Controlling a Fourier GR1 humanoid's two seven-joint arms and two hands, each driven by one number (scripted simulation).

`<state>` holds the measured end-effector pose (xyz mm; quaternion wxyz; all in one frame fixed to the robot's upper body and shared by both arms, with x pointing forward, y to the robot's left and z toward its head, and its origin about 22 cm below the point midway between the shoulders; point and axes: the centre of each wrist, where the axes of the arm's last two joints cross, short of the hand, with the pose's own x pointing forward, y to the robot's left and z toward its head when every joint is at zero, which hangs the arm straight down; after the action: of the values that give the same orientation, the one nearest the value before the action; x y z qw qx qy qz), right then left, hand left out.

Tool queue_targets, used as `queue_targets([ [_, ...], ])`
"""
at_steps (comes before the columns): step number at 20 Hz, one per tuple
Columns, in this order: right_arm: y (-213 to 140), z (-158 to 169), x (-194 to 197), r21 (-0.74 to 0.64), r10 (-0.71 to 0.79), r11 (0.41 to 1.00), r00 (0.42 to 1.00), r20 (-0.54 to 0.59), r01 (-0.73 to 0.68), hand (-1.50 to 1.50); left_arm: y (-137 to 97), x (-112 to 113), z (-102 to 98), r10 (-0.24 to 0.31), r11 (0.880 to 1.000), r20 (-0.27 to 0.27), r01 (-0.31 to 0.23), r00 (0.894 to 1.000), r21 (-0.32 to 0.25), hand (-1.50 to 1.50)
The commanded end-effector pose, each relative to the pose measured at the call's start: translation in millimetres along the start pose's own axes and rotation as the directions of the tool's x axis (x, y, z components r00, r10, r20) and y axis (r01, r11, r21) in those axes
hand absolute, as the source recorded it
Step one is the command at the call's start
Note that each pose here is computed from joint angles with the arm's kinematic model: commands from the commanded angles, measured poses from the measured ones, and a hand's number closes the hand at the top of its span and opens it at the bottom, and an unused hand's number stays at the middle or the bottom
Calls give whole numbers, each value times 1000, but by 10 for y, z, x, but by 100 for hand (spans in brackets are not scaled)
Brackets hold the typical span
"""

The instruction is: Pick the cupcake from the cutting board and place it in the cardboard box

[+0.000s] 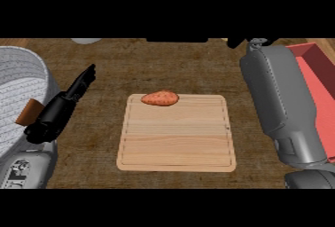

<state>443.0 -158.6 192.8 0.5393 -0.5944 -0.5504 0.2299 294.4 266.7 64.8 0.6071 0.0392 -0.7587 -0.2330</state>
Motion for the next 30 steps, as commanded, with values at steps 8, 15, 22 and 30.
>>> queue_targets([
  [8,-430,-590,-879,-161,-75,986,952,-296,28,150,89,248,-83,-5,1000,10,5,1000,1,0],
  [15,-439,-714,-1804,56,98,995,929,-356,-84,150,-30,38,81,5,1000,-3,-5,1000,7,0],
  [22,-435,-715,-2225,324,163,946,903,-397,-28,150,104,-43,-41,13,1000,-7,-13,1000,12,0],
  [30,-568,-702,-2725,551,158,830,913,-375,83,-150,7,19,21,4,1000,-15,-4,1000,-9,0],
])
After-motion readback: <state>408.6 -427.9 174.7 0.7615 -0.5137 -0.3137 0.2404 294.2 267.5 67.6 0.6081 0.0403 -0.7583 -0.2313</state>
